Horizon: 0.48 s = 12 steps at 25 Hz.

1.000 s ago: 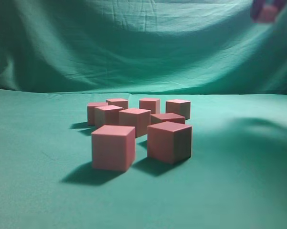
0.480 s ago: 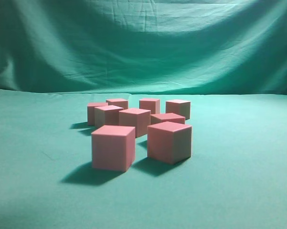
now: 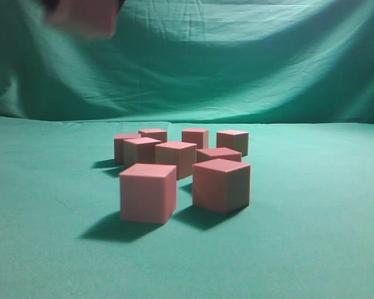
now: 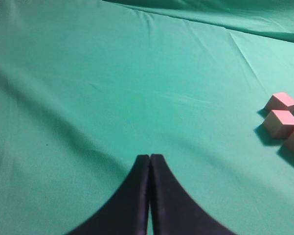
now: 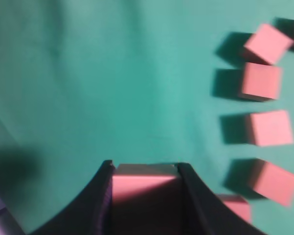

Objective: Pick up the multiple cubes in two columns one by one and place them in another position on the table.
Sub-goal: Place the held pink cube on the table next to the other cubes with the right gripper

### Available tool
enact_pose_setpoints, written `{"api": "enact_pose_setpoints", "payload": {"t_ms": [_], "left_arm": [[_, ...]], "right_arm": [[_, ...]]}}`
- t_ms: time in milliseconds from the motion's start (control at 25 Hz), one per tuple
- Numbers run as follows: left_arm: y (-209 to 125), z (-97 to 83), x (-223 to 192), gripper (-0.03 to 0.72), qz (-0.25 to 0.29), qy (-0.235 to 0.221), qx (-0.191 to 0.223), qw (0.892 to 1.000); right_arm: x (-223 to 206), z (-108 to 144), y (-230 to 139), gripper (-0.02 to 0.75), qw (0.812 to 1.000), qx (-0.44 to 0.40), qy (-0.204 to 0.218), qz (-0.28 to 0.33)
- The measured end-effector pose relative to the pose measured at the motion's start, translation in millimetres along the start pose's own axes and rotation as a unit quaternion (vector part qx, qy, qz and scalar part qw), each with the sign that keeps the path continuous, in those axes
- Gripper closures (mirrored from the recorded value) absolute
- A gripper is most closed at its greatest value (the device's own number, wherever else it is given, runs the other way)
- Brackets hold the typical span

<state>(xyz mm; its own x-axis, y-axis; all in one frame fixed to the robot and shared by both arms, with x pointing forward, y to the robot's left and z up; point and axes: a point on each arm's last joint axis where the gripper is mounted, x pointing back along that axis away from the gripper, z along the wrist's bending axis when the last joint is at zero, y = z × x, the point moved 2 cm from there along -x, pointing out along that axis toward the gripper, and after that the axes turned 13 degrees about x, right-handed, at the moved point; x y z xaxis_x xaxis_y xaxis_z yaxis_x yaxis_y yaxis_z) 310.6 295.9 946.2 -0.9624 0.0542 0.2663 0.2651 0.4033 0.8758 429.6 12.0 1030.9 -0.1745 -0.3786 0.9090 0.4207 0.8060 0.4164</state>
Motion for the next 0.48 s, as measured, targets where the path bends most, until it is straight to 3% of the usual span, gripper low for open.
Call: {"api": "enact_pose_setpoints", "payload": {"t_ms": [480], "left_arm": [[0, 0.0, 0, 0.688, 0.0, 0.0, 0.0, 1.0]], "right_arm": [[-83, 0, 4, 0.482, 1.0, -0.012, -0.015, 0.018]]}}
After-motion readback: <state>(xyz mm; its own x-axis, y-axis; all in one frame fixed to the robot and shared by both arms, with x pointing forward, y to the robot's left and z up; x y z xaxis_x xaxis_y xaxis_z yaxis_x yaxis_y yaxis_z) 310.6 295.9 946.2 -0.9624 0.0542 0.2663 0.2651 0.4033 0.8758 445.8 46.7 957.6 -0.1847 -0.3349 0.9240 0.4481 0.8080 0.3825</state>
